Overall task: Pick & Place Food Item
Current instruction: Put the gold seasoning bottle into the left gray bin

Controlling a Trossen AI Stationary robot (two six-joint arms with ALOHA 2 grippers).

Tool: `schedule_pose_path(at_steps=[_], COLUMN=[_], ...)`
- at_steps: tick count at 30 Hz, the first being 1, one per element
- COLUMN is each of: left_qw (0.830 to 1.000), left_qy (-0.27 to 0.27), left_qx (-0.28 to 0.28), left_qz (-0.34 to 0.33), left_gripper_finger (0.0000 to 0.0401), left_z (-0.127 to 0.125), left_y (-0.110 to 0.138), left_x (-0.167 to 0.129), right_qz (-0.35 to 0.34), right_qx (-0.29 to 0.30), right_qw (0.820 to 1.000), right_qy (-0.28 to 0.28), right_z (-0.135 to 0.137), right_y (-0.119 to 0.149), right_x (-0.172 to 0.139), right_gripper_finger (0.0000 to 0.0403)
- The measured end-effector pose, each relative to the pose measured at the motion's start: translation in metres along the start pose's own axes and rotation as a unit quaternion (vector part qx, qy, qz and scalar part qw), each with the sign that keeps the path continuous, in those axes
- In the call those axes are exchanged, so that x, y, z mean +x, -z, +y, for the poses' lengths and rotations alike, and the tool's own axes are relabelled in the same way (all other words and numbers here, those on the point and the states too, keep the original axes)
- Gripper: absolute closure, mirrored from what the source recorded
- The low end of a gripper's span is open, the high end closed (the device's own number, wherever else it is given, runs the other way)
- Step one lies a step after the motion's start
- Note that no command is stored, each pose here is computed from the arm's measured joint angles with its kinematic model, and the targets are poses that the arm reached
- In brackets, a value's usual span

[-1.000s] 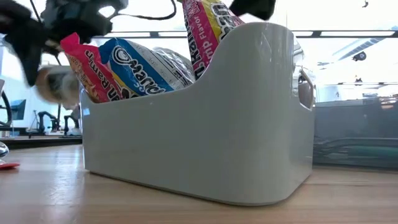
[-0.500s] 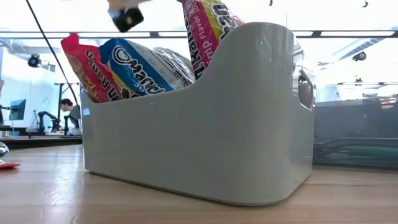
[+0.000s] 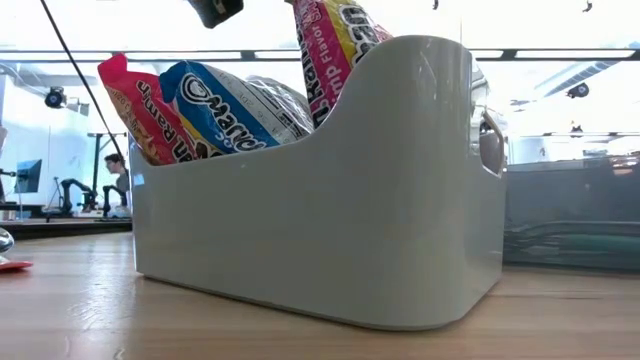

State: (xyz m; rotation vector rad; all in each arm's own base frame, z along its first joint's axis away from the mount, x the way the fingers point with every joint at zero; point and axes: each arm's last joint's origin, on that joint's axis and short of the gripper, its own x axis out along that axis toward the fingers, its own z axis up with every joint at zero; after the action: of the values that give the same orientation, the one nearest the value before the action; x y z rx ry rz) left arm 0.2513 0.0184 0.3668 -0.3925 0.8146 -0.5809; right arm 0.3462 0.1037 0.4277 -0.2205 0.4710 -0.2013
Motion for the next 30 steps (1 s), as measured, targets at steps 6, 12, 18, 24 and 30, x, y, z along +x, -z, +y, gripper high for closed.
schedule_pose_path(at_steps=[6, 12, 18, 24, 30], left_qw=[0.999, 0.982, 0.958, 0.944, 0.931], left_qy=[0.000, 0.057, 0.130, 0.162, 0.182], left_qx=[-0.038, -0.171, -0.248, -0.276, -0.311], left_qz=[-0.012, -0.055, -0.064, -0.075, -0.066], left_gripper_finger=[0.0121, 0.0121, 0.0121, 0.0121, 0.0121], left_z=[0.002, 0.016, 0.026, 0.032, 0.037], left_y=[-0.002, -0.016, -0.030, -0.042, -0.046], left_x=[-0.001, -0.007, -0.004, 0.000, 0.005], right_qz=[-0.001, 0.001, 0.041, 0.063, 0.102], right_qx=[-0.031, -0.168, -0.280, -0.304, -0.347], right_qw=[1.000, 0.986, 0.954, 0.942, 0.916], right_qy=[-0.003, -0.010, 0.104, 0.125, 0.173], right_z=[0.002, 0.016, 0.019, 0.023, 0.027], right_y=[-0.001, -0.001, 0.001, 0.003, 0.011], right_x=[0.004, 0.004, 0.008, 0.017, 0.028], right_gripper_finger=[0.0010, 0.0012, 0.0013, 0.0013, 0.0013])
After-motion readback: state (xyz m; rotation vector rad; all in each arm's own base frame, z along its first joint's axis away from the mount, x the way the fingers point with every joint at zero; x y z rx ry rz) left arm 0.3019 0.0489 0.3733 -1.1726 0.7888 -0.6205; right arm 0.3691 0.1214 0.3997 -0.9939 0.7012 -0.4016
